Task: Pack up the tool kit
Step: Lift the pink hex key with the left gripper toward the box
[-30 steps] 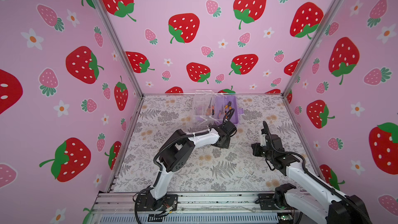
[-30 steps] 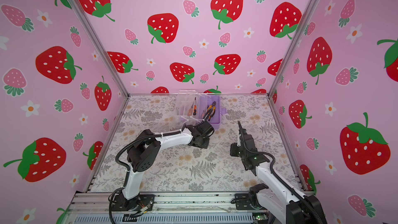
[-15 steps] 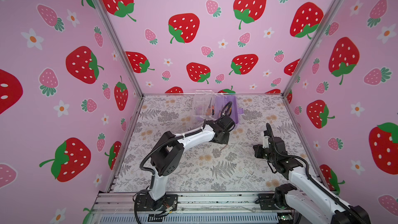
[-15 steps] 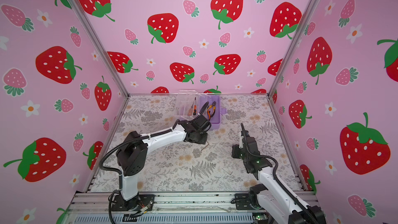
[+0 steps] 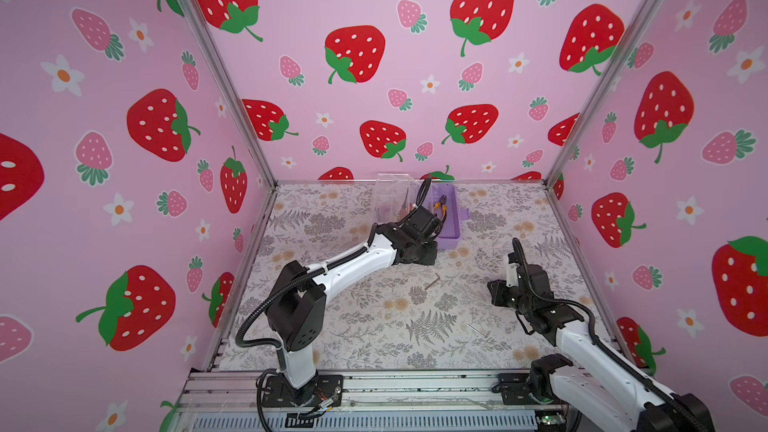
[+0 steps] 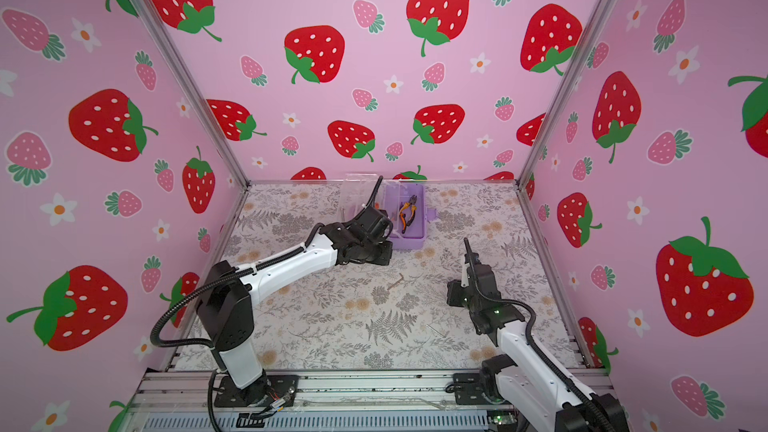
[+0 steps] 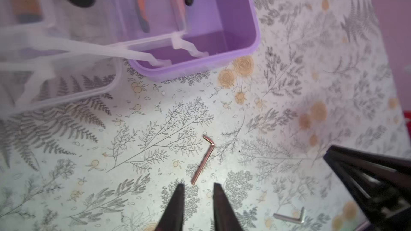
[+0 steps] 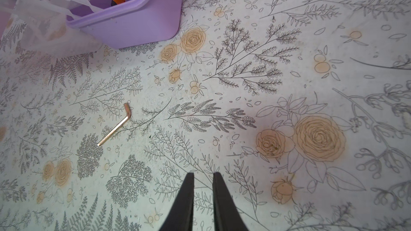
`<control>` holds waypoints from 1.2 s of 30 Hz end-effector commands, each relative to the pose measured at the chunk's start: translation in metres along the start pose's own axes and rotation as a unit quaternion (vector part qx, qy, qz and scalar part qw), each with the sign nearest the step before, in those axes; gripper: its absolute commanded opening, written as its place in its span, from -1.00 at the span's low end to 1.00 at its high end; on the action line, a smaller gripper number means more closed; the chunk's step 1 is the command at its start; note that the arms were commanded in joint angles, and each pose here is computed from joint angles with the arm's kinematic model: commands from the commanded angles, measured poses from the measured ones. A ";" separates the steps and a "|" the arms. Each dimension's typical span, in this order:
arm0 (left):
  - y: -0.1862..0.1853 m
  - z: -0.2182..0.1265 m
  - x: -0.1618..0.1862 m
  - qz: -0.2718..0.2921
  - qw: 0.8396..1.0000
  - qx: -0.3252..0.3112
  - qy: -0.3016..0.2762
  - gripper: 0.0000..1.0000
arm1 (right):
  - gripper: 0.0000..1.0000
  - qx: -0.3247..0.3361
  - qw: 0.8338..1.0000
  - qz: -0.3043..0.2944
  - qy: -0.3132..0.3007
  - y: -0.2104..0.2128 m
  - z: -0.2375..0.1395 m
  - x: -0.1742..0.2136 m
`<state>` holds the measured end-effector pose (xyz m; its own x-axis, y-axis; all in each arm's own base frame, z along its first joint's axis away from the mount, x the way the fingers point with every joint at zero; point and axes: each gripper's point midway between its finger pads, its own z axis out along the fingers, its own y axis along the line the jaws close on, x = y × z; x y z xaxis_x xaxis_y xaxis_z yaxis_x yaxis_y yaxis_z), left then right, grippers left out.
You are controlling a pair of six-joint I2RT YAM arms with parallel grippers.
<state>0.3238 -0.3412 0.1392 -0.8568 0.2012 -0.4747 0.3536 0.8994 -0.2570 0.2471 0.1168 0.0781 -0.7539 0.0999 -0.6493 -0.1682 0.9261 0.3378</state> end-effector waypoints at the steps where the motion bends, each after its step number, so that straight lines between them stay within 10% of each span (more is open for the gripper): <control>1: -0.023 0.027 0.029 0.046 0.997 0.029 0.048 -0.33 | -0.60 -0.005 1.000 -0.001 0.014 -0.001 0.004 0.008; 36: -0.013 0.084 0.057 0.137 0.983 -0.074 0.094 -0.67 | -0.59 0.001 1.000 0.010 0.028 -0.003 0.008 0.012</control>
<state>0.2975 -0.3705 0.0266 -0.8163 0.4868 -0.3109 0.5225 0.8518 -0.0382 0.2443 0.1186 0.0652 -0.7875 0.0917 -0.6094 -0.1594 0.9249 0.3451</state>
